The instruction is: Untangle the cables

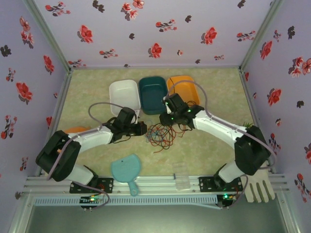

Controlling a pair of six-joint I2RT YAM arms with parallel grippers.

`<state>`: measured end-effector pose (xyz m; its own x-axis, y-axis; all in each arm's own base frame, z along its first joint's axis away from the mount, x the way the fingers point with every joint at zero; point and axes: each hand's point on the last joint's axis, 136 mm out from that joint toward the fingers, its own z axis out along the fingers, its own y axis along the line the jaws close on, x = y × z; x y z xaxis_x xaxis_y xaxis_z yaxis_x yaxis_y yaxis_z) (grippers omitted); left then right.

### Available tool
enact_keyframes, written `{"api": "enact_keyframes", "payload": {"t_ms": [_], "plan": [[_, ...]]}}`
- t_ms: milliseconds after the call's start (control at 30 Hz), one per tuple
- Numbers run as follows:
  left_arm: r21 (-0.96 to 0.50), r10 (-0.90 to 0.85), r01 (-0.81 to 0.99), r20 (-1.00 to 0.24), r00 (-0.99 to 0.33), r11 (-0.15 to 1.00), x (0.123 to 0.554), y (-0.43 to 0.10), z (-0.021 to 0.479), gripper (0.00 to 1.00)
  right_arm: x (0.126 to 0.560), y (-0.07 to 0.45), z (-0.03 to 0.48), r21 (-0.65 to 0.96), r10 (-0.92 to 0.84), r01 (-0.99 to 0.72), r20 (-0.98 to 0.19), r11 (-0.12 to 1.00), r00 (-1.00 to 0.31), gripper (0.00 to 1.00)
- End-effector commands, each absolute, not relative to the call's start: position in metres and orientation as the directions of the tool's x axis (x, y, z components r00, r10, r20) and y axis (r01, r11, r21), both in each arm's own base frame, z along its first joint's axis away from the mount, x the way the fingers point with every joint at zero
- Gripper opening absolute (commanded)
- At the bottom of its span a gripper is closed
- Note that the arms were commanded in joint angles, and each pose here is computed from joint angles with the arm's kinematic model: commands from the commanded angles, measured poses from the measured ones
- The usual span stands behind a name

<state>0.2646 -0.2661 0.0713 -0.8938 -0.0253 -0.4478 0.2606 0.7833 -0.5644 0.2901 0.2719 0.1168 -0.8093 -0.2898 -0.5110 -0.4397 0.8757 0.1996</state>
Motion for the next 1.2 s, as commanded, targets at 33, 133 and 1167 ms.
{"api": "enact_keyframes", "payload": {"t_ms": [33, 133, 1167], "plan": [[-0.567, -0.054, 0.248, -0.462, -0.885, 0.786, 0.267, -0.261, 0.076, 0.07, 0.289, 0.282, 0.103, 0.151, -0.389, -0.512, -0.481, 0.846, -0.785, 0.40], [-0.565, -0.055, 0.251, -0.468, -0.882, 0.786, 0.268, -0.261, 0.077, 0.07, 0.288, 0.285, 0.094, 0.122, -0.434, -0.542, -0.466, 0.831, -0.771, 0.41], [-0.533, -0.114, 0.184, -0.477, -0.872, 0.826, 0.271, -0.223, 0.074, 0.02, 0.292, 0.306, 0.086, 0.001, -0.711, -0.802, -0.463, 0.597, -0.530, 0.44]]}}
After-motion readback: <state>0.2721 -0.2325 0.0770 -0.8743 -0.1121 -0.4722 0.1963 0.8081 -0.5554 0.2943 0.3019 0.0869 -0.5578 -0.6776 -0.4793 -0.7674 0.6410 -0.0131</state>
